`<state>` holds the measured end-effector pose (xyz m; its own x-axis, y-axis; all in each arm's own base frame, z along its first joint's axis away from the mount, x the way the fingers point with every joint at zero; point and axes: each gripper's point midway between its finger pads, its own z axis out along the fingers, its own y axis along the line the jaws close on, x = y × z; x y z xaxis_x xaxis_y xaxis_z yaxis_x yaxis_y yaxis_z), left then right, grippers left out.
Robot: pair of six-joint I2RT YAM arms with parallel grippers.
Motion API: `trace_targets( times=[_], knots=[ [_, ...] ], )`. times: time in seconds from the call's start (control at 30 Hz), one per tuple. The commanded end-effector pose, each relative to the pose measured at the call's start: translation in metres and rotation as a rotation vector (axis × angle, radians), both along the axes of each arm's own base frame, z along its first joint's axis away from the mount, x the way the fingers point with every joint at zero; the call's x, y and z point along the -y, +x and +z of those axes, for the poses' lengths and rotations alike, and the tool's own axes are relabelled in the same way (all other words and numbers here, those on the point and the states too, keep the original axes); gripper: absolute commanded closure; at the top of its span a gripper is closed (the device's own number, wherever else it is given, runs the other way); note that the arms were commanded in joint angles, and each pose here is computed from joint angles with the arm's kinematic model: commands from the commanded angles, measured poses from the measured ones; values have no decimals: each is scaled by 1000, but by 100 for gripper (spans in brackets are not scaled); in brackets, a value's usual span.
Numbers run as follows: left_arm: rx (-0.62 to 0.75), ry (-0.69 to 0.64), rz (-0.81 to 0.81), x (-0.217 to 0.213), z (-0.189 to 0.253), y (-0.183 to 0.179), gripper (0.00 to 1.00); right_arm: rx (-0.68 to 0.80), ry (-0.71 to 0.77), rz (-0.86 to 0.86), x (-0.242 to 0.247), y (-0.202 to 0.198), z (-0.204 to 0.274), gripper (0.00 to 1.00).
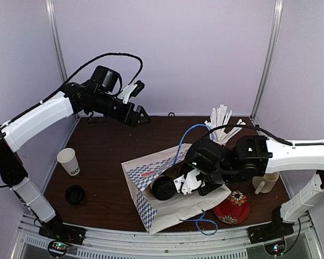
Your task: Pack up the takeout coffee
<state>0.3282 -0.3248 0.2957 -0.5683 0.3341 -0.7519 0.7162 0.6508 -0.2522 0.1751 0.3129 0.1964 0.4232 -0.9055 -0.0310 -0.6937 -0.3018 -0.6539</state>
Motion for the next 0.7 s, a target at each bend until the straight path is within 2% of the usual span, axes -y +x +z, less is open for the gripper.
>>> trace_targets(
  times=[0.0, 0.67],
  knots=[
    [14, -42, -17, 6, 4, 3, 18, -2, 42, -15, -6, 10, -1, 38],
    [2, -42, 0, -6, -7, 4, 18, -19, 45, -47, -13, 33, -25, 38]
  ],
)
